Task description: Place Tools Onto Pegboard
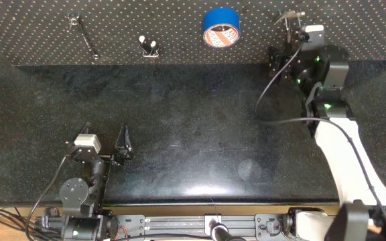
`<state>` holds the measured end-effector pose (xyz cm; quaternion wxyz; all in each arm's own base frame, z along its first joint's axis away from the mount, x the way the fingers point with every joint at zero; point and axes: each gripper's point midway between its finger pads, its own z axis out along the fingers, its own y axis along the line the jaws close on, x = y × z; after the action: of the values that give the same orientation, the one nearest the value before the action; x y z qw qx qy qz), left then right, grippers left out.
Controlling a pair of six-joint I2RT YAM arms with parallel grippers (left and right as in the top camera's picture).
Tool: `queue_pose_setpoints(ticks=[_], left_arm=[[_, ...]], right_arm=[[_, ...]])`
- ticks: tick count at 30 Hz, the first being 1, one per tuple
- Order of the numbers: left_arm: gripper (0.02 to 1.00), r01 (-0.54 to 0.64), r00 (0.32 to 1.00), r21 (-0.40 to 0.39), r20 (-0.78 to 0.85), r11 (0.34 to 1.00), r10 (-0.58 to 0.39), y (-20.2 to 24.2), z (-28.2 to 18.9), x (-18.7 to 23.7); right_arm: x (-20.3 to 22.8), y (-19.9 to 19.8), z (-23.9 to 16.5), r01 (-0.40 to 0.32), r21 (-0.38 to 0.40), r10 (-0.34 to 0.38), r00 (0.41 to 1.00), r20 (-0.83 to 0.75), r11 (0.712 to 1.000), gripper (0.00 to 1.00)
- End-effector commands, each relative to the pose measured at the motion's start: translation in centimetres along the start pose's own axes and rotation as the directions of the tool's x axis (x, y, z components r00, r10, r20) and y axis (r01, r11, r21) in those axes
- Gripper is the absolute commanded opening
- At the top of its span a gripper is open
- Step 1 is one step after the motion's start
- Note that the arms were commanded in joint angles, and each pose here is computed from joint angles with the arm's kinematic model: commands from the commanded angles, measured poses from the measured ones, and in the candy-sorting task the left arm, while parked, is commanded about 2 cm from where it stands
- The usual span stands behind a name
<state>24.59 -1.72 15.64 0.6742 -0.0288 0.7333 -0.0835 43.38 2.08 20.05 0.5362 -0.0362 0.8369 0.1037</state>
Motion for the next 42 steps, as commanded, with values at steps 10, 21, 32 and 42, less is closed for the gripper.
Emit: queue_pose_setpoints(ticks=[10, 21, 32, 42], left_arm=[[0.996, 0.002, 1.000, 0.014, 0.001, 1.000, -0.002, -0.2, -0.1, 0.0], [0.996, 0.002, 1.000, 0.014, 0.001, 1.000, -0.002, -0.2, -0.1, 0.0], [0.996, 0.002, 1.000, 0.014, 0.001, 1.000, -0.002, -0.2, -0.1, 0.0], [0.996, 0.002, 1.000, 0.014, 0.001, 1.000, -0.002, -0.2, -0.1, 0.0]], right_arm=[[8.0, 1.8, -13.4, 0.046, 0.094, -0.069, 0.963, 0.259, 0.994, 0.908], [9.3, 2.3, -15.4, 0.068, 0.097, -0.100, 0.920, 0.379, 0.993, 0.910], [13.7, 1.8, -13.9, 0.046, 0.091, -0.068, 0.965, 0.254, 0.995, 0.915], [11.5, 2.3, -15.3, 0.064, 0.098, -0.096, 0.929, 0.357, 0.993, 0.915]])
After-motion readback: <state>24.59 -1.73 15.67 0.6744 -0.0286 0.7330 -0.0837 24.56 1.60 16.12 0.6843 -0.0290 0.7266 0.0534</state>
